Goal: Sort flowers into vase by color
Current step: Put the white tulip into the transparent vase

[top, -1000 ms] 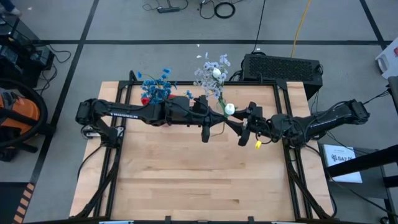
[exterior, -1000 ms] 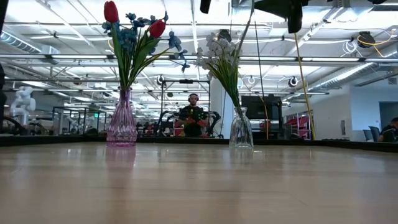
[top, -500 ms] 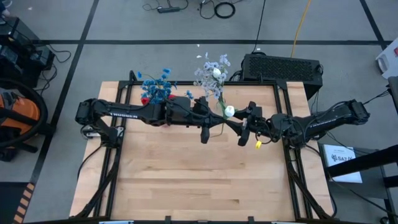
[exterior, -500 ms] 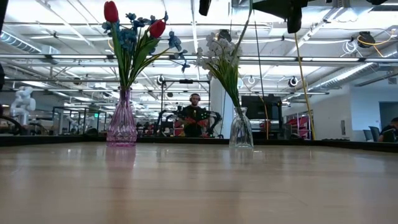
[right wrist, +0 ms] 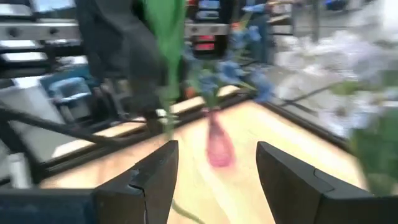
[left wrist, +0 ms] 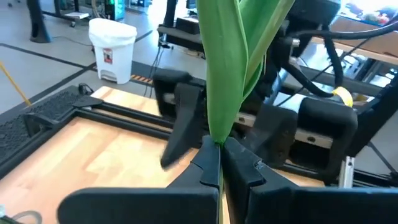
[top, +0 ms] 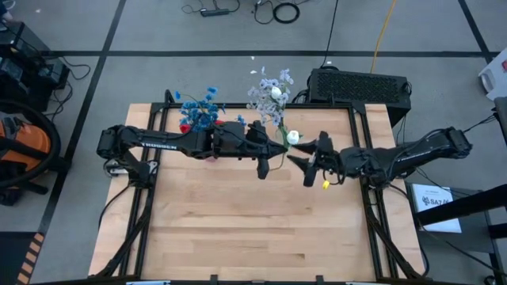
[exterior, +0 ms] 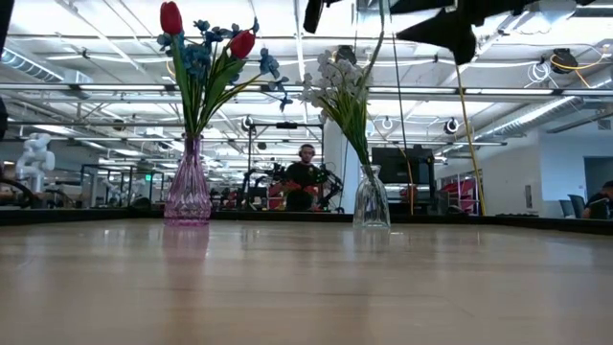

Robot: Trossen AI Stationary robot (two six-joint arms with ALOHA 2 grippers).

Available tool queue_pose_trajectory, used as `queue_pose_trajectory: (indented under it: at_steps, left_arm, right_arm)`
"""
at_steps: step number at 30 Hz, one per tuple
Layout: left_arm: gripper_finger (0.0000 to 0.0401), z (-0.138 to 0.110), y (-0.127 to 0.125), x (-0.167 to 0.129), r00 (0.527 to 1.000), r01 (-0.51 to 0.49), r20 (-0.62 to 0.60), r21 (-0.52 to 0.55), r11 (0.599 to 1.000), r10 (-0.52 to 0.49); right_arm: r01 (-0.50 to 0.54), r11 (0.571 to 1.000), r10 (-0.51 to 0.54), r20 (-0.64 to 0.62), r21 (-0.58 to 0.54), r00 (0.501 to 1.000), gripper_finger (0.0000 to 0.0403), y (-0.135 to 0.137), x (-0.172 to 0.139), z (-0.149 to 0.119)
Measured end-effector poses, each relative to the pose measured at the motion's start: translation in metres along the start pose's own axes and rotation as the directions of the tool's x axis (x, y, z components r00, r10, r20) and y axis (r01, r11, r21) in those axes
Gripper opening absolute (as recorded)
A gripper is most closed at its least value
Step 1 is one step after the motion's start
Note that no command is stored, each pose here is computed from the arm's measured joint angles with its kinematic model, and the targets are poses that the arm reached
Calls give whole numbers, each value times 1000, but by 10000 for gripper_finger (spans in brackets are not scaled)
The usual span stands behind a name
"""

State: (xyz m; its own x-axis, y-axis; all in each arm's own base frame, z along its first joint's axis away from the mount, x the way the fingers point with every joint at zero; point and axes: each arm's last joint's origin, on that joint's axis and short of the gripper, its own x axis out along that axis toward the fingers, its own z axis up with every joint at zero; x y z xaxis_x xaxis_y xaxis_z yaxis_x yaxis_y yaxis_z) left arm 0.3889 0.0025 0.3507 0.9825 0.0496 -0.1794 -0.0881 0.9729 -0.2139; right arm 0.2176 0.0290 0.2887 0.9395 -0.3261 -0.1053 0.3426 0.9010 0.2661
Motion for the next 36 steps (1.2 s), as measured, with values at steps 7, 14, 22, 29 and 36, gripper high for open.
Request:
queue_pose_trajectory:
  at_steps: [7,14,22,29,36]
  left_arm:
    - [2,-7,3,0,997,-43,-67,5,999,43]
    - [2,-5,5,0,997,-59,-48,4,998,59]
    - [2,-5,5,0,997,-59,-49,4,998,59]
    - [2,-5,5,0,997,-59,-49,3,998,59]
    - [2,-5,4,0,997,-57,-51,4,998,57]
  right_arm:
    - [201,979,-202,101,20,974,208,-13,-19,16]
    - [7,1000,-6,136,-5,991,208,-7,-24,26]
    - [-67,998,67,144,-8,987,208,3,-6,19]
    - [-47,998,53,134,-45,990,208,11,14,23]
    - [-29,996,41,146,-84,988,200,16,24,35]
